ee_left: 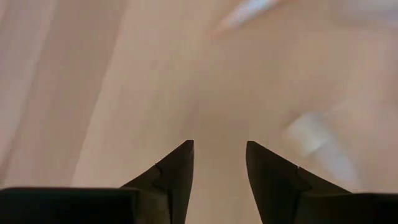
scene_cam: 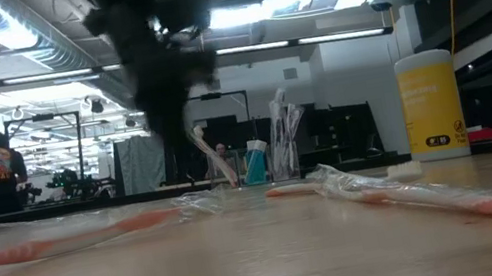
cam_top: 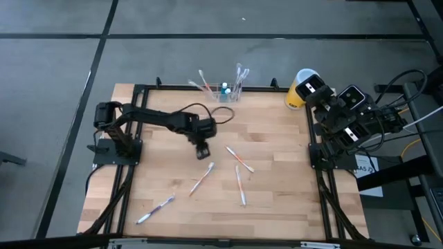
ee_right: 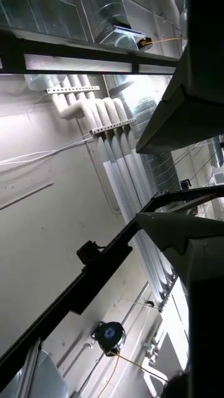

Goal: Pick & Place toothbrushing station
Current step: Put the purple toothbrush into the transparent organizer

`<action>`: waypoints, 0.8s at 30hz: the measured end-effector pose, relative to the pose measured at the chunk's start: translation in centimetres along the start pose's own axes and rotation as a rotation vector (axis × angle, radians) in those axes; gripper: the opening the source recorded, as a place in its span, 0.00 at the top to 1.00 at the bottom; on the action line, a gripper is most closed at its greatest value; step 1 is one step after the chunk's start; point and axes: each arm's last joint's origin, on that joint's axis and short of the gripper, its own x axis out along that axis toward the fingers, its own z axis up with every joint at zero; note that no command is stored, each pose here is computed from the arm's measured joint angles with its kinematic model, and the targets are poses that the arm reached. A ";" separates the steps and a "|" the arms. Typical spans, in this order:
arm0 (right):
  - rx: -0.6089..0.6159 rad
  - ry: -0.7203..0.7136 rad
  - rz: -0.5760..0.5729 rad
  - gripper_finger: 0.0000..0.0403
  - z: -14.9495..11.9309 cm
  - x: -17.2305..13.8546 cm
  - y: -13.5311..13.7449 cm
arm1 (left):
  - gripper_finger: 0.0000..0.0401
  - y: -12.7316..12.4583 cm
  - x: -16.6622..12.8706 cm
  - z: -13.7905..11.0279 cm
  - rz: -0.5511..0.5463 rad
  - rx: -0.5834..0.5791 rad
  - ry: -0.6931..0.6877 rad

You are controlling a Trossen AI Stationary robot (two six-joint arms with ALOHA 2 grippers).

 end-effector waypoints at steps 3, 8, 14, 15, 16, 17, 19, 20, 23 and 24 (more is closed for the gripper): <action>0.016 0.000 -0.007 0.59 0.0 0.0 0.0 | 0.65 0.2 -0.2 -2.8 0.062 -0.111 0.222; 0.033 -0.011 -0.047 0.59 0.0 0.0 -0.2 | 0.65 -2.2 -2.3 -7.5 -0.022 -0.126 0.375; 0.048 -0.009 -0.048 0.59 0.0 0.0 -0.2 | 0.65 -5.0 -6.8 -12.7 -0.140 -0.218 0.322; 0.052 -0.010 -0.047 0.59 0.0 0.0 -0.2 | 0.65 -5.6 -7.6 -13.4 -0.163 -0.227 0.292; 0.058 -0.011 -0.047 0.59 0.0 0.0 -0.1 | 0.65 -6.2 -8.3 -14.0 -0.190 -0.228 0.256; 0.064 -0.011 -0.047 0.59 0.0 0.0 -0.1 | 0.65 -6.8 -8.9 -14.6 -0.222 -0.220 0.226; 0.070 -0.011 -0.045 0.59 0.0 0.0 -0.1 | 0.65 -7.8 -9.7 -15.7 -0.269 -0.193 0.175; 0.070 -0.010 -0.043 0.59 0.0 0.0 -0.1 | 0.65 -8.3 -9.9 -16.2 -0.288 -0.183 0.150; 0.070 -0.005 -0.022 0.59 0.0 0.0 -0.1 | 0.62 -9.2 -9.4 -17.4 -0.311 -0.185 0.147; 0.070 -0.005 -0.021 0.59 0.0 0.0 -0.1 | 0.61 -9.4 -8.9 -17.7 -0.309 -0.194 0.170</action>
